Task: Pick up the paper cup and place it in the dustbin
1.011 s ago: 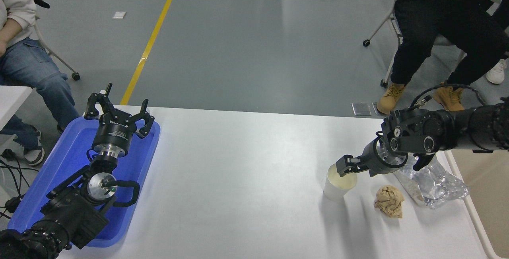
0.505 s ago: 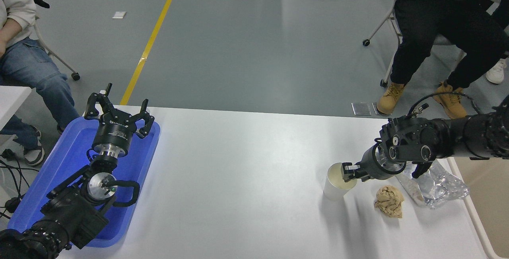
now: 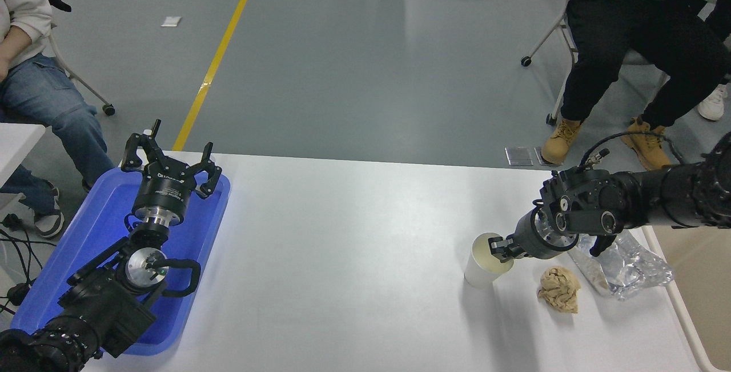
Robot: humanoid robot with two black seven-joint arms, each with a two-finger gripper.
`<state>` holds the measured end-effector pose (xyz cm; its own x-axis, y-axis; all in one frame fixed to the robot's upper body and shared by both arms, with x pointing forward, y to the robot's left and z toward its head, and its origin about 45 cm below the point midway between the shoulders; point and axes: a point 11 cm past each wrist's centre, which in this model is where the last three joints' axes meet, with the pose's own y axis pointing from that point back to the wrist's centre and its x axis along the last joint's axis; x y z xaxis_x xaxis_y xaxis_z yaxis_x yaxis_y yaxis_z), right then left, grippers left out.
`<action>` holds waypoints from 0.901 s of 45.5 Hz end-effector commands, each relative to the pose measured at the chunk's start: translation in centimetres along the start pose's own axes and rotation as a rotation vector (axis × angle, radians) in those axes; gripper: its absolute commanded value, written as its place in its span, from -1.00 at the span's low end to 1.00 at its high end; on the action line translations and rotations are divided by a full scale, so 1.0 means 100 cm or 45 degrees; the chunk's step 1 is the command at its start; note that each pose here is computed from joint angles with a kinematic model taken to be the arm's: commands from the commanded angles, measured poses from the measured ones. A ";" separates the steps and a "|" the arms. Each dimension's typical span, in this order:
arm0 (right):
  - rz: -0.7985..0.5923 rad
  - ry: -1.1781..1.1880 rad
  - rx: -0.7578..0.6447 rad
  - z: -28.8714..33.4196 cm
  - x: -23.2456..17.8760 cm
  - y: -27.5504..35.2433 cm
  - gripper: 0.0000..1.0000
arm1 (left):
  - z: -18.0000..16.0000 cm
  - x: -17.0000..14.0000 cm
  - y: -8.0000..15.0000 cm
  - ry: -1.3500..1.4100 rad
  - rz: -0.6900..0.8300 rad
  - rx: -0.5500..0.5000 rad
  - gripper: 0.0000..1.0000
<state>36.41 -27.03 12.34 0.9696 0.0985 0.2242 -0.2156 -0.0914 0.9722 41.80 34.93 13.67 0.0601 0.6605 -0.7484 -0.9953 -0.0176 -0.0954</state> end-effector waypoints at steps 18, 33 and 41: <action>0.136 -0.112 -0.005 0.033 0.054 0.090 -1.00 | 0.000 0.000 0.000 0.002 -0.001 0.000 1.00; 0.253 -0.217 0.026 0.057 0.094 0.201 -1.00 | 0.000 0.000 0.000 -0.001 0.000 0.001 1.00; 0.301 -0.239 0.036 0.063 0.104 0.246 -1.00 | 0.000 0.000 0.000 -0.001 0.000 0.001 1.00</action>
<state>41.96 -33.06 31.67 0.9200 -0.0699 0.3857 -0.3911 -0.1010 0.9148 41.80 34.92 13.67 0.0604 0.6607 -0.7482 -0.9953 -0.0172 -0.0955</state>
